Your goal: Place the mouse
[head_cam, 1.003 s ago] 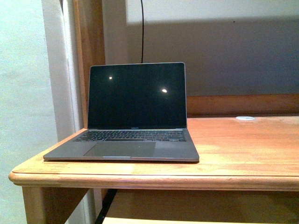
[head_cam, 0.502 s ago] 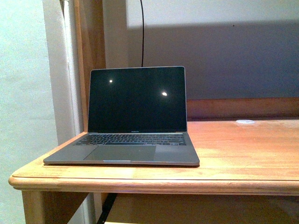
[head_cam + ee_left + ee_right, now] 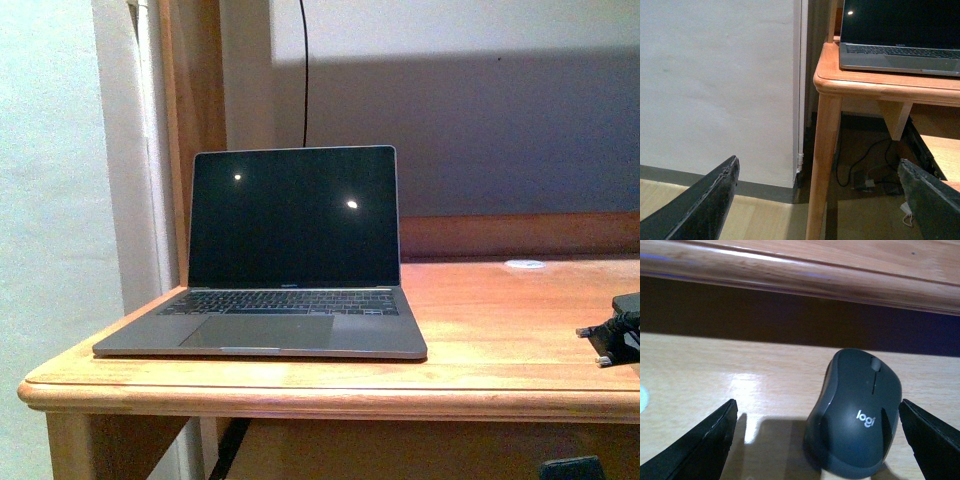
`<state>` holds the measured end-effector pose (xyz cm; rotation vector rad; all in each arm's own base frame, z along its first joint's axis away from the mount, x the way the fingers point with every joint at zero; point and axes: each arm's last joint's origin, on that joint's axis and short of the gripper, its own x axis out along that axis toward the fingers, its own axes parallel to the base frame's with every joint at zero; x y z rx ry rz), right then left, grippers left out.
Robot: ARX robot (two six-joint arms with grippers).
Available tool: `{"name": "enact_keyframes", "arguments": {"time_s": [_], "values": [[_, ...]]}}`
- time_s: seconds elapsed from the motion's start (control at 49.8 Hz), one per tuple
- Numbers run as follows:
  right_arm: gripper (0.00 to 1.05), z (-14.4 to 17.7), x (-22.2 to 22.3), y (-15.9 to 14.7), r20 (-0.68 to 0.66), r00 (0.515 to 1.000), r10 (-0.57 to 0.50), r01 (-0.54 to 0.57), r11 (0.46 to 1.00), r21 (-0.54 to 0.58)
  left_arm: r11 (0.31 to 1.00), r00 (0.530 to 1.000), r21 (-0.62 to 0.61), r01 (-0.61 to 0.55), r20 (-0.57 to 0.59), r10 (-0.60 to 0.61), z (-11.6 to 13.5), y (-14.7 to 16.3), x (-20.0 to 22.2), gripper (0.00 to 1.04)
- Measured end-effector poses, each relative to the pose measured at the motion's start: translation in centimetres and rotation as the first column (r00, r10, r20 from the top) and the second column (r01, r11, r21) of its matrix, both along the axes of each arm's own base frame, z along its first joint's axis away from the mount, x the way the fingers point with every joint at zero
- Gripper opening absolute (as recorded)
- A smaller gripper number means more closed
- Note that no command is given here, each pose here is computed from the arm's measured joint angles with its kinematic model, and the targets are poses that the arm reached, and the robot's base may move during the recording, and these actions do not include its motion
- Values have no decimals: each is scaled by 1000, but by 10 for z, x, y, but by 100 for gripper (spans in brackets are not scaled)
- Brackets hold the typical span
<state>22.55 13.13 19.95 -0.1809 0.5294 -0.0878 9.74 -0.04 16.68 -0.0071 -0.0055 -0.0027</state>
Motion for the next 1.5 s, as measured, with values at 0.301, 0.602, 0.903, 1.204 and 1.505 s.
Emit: {"name": "enact_keyframes", "arguments": {"time_s": [0.301, 0.602, 0.903, 1.204, 1.505], "values": [[97, -12, 14, -8, -24, 998, -56, 56, 998, -20, 1000, 1000, 0, 0, 0, 0, 0, 0, 0, 97], [97, -22, 22, -13, -61, 995, -81, 79, 996, -29, 1000, 1000, 0, 0, 0, 0, 0, 0, 0, 97], [81, -24, 29, -13, -72, 993, -91, 90, 996, -16, 1000, 1000, 0, 0, 0, 0, 0, 0, 0, 97], [58, -25, 33, -15, -79, 993, -85, 85, 996, 5, 1000, 1000, 0, 0, 0, 0, 0, 0, 0, 97], [58, -6, 31, -33, -72, 995, -62, 68, 993, 95, 1000, 1000, 0, 0, 0, 0, 0, 0, 0, 97]]}}
